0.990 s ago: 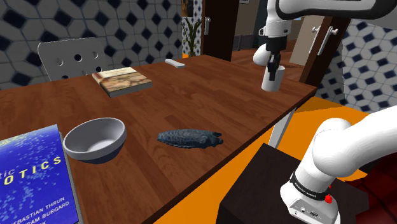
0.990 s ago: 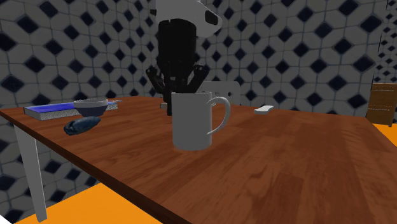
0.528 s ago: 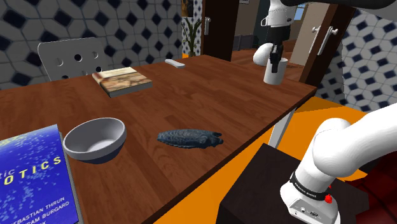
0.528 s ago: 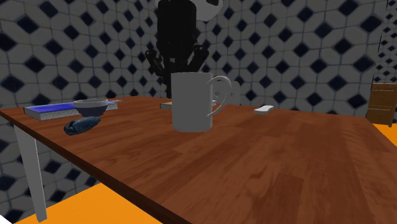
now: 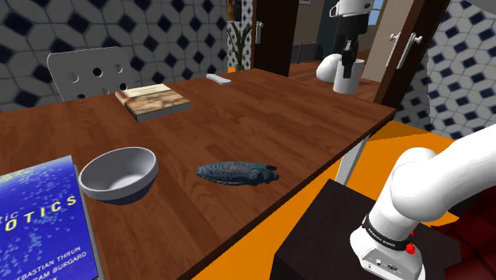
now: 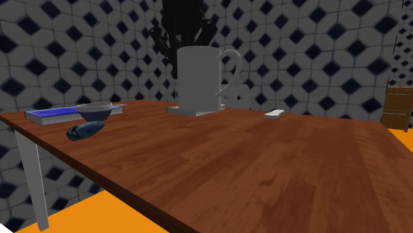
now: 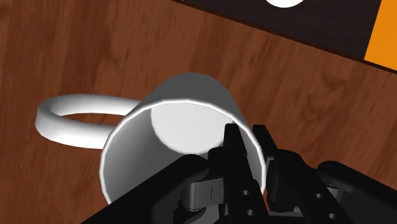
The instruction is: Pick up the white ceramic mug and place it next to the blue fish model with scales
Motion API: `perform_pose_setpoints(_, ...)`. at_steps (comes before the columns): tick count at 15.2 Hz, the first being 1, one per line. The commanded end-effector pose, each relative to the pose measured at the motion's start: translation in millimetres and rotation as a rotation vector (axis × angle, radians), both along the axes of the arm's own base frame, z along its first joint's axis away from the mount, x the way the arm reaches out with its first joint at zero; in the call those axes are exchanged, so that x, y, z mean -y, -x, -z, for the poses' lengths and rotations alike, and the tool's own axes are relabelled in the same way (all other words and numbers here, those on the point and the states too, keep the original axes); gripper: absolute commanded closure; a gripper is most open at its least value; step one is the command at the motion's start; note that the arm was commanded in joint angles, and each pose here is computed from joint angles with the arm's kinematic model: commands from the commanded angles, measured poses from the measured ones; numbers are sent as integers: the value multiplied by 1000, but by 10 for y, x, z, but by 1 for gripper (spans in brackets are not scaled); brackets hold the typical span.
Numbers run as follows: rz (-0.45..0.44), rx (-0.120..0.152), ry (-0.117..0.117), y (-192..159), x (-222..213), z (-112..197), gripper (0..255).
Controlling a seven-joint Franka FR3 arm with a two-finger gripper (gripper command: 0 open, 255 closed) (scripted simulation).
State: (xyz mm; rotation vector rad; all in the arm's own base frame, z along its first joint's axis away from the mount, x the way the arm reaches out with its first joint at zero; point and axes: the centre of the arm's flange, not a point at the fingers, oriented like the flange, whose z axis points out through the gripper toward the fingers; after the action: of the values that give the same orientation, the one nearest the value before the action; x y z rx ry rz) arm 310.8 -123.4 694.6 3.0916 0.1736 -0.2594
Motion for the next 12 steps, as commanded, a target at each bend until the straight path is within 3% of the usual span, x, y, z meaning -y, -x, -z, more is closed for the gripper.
perform_pose_setpoints(1,0,0,0,-9,-7,-102,255)
perform_pose_setpoints(8,0,0,0,-9,-7,-426,255)
perform_pose_setpoints(12,0,0,0,-348,-411,-430,255)
